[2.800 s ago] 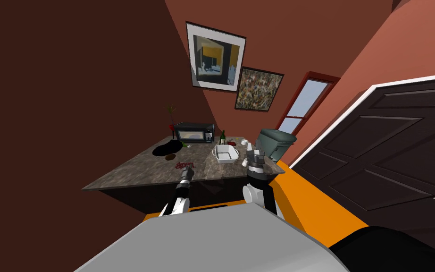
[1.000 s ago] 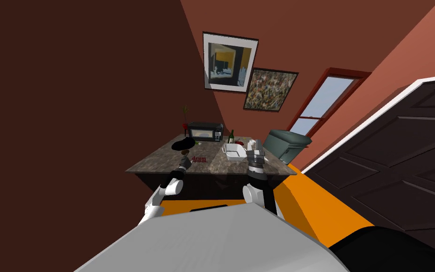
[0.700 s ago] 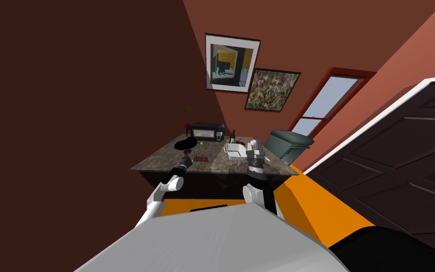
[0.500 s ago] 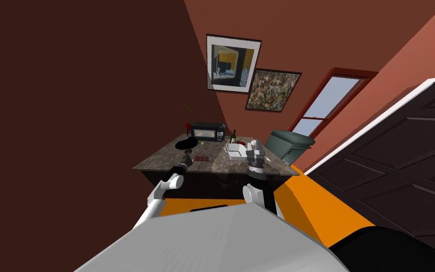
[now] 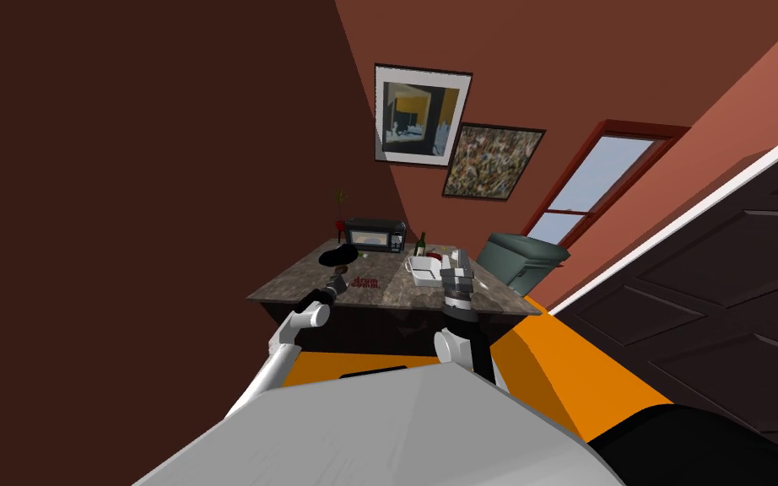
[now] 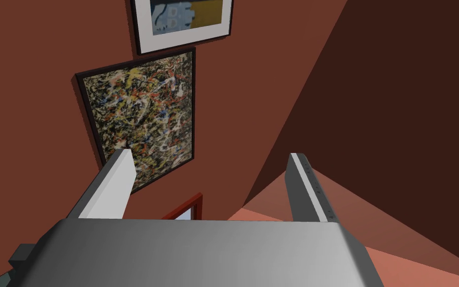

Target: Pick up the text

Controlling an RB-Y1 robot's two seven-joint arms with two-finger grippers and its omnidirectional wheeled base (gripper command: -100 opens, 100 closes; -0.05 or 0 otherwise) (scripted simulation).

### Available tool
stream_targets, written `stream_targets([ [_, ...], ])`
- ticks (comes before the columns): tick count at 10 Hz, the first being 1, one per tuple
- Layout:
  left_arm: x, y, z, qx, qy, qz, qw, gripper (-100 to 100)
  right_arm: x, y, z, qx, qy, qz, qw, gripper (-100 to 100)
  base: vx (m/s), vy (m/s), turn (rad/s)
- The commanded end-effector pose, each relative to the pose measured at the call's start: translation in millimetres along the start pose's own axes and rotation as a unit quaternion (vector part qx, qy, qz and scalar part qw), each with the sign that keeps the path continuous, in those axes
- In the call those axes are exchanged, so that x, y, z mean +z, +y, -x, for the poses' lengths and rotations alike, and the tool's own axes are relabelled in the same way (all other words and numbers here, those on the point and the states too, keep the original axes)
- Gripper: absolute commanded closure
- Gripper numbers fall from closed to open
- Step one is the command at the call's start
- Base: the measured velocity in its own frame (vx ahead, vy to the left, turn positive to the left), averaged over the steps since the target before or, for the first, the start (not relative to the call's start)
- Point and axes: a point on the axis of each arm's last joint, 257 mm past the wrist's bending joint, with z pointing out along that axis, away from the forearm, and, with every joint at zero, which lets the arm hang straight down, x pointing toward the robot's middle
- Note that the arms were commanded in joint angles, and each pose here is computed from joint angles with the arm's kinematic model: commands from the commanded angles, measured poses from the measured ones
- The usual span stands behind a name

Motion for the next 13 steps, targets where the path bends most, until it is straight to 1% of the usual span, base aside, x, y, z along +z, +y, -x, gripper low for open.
stream_targets([
  [1,2.5,2.9,-2.0,-0.004,0.001,0.017,0.9998,-100,0.0,0.0,0.0,0.0,0.0,0.0,1.0,0,-0.008,0.038,0.021],
  [2,2.3,7.4,-1.2,-0.004,-0.001,0.026,0.9997,-100,0.0,0.0,0.0,0.0,0.0,0.0,1.0,0,-0.001,0.019,-0.006],
  [3,9.0,-1.9,-9.2,-0.011,0.007,0.031,0.9994,-100,0.0,0.0,0.0,0.0,0.0,0.0,1.0,0,-0.003,0.036,0.042],
  [4,8.4,5.3,-8.0,-0.01,0.004,0.045,0.9989,-100,0.0,0.0,0.0,0.0,0.0,0.0,1.0,0,-0.003,0.036,0.015],
  [5,8.1,8.6,-7.5,-0.01,0.003,0.051,0.9986,-100,0.0,0.0,0.0,0.0,0.0,0.0,1.0,0,-0.003,0.017,-0.004],
  [6,14.4,0.2,-15.7,-0.016,0.011,0.058,0.9981,-100,0.0,0.0,0.0,0.0,0.0,0.0,1.0,0,-0.005,0.029,0.032],
  [8,13.0,10.4,-14.0,-0.016,0.007,0.078,0.9968,-100,0.0,0.0,0.0,0.0,0.0,0.0,1.0,0,-0.006,0.026,0.003],
  [9,18.8,2.2,-22.4,-0.02,0.014,0.085,0.9961,-100,0.0,0.0,0.0,0.0,0.0,0.0,1.0,0,-0.004,0.027,0.019],
  [11,16.9,12.6,-20.7,-0.02,0.011,0.105,0.9942,-100,0.0,0.0,0.0,0.0,0.0,0.0,1.0,0,0.002,0.02,0.001],
  [12,22.1,5.0,-29.0,-0.023,0.018,0.113,0.9932,-100,0.0,0.0,0.0,0.0,0.0,0.0,1.0,0,0.0,0.02,0.007],
  [13,20.5,11.6,-27.9,-0.022,0.015,0.126,0.9916,-100,0.0,0.0,0.0,0.0,0.0,0.0,1.0,0,0.002,0.022,-0.002],
])
